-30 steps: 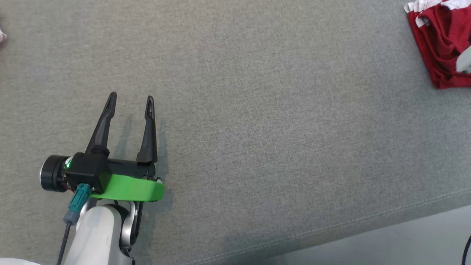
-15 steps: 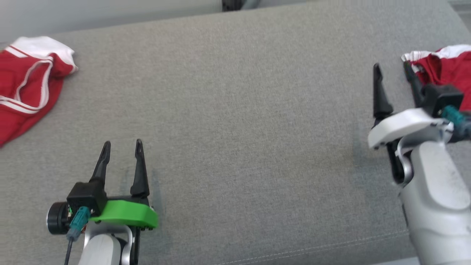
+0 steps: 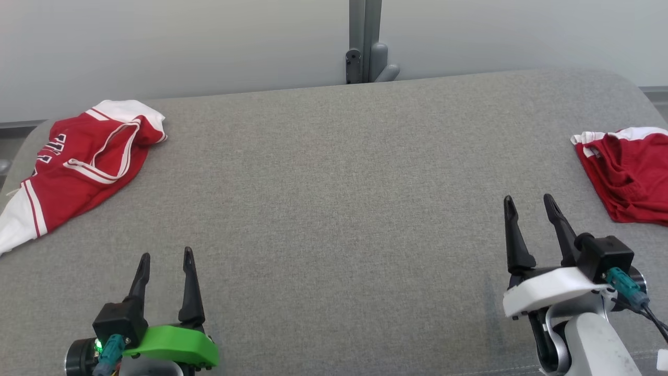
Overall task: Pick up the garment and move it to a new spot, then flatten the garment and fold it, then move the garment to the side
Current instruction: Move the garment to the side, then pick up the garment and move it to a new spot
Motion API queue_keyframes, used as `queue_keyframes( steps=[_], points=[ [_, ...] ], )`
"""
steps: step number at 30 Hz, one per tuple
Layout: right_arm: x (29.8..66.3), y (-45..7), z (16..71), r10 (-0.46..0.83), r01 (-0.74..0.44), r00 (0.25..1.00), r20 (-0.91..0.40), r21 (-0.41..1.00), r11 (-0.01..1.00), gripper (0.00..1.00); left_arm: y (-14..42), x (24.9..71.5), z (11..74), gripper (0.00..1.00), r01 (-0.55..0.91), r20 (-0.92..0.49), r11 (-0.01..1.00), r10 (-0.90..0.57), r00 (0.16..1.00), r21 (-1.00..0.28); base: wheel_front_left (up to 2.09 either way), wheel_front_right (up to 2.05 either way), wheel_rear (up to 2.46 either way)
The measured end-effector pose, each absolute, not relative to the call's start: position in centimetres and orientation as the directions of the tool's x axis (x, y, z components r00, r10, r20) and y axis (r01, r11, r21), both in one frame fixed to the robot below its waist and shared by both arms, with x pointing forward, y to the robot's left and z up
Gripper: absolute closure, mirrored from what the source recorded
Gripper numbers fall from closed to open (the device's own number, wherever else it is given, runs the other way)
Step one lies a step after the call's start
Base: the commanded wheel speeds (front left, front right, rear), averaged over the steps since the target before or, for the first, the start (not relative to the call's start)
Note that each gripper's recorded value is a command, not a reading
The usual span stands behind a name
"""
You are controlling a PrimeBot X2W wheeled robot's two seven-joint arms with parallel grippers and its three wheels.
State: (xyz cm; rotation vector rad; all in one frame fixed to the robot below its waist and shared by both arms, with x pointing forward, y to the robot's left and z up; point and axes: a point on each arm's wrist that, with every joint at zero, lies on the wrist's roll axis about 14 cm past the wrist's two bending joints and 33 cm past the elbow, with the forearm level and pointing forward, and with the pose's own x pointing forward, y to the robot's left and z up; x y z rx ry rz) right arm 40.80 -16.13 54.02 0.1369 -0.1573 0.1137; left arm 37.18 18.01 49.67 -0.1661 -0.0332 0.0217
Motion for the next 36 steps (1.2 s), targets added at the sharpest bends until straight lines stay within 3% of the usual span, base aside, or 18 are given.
queue_keyframes(
  steps=[11, 36],
  points=[
    [37.7, -14.9, 53.2, 0.138, -0.158, 0.981, 0.139, 0.149, 0.976, 0.00, 17.6, 35.6, 49.6, 0.00, -0.015, 0.031, 0.988, 0.020, 0.999, -0.154, 0.00, 0.00, 0.00],
    [37.3, -14.6, 52.9, 0.148, -0.168, 0.981, 0.126, 0.160, 0.973, 0.00, 18.5, 35.0, 49.7, 0.00, -0.040, 0.034, 0.987, 0.046, 0.998, -0.158, 0.00, 0.00, 0.00]
  ],
)
